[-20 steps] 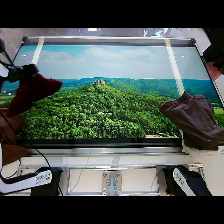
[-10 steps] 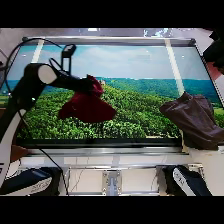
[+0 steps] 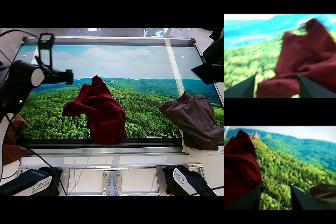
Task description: Fold the shirts.
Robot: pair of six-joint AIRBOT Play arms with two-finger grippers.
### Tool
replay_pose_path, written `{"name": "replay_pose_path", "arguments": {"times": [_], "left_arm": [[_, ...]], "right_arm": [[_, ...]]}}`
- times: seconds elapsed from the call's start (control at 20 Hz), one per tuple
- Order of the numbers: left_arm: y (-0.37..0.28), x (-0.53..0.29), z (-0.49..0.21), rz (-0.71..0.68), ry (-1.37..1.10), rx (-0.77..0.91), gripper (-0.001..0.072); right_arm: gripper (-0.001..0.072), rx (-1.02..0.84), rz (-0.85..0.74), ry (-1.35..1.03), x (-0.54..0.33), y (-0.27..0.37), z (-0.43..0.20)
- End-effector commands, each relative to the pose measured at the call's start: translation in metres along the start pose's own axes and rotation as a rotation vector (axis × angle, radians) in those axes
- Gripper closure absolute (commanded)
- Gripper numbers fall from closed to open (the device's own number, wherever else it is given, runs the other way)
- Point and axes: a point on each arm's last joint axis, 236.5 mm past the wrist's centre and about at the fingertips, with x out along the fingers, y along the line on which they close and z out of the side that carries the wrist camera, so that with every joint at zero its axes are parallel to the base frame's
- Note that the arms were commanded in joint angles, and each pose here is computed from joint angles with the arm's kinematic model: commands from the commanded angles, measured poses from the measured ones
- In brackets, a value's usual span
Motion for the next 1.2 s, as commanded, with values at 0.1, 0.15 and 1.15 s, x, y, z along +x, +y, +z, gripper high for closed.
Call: {"name": "replay_pose_path", "arguments": {"times": [0.1,0.15,1.15], "left_arm": [[-0.034,0.054,-0.144,-0.203,0.365,-0.221,0.0244],[-0.060,0.058,-0.156,-0.293,0.373,-0.256,0.0243],[-0.138,0.139,-0.174,-0.471,0.344,-0.675,0.0598]], "right_arm": [[0.0302,0.236,0.242,0.185,0.089,-0.003,-0.040],[0.0302,0.263,0.268,0.202,0.099,-0.004,-0.041],[0.0300,0.140,0.299,0.127,0.176,0.030,-0.020]]}}
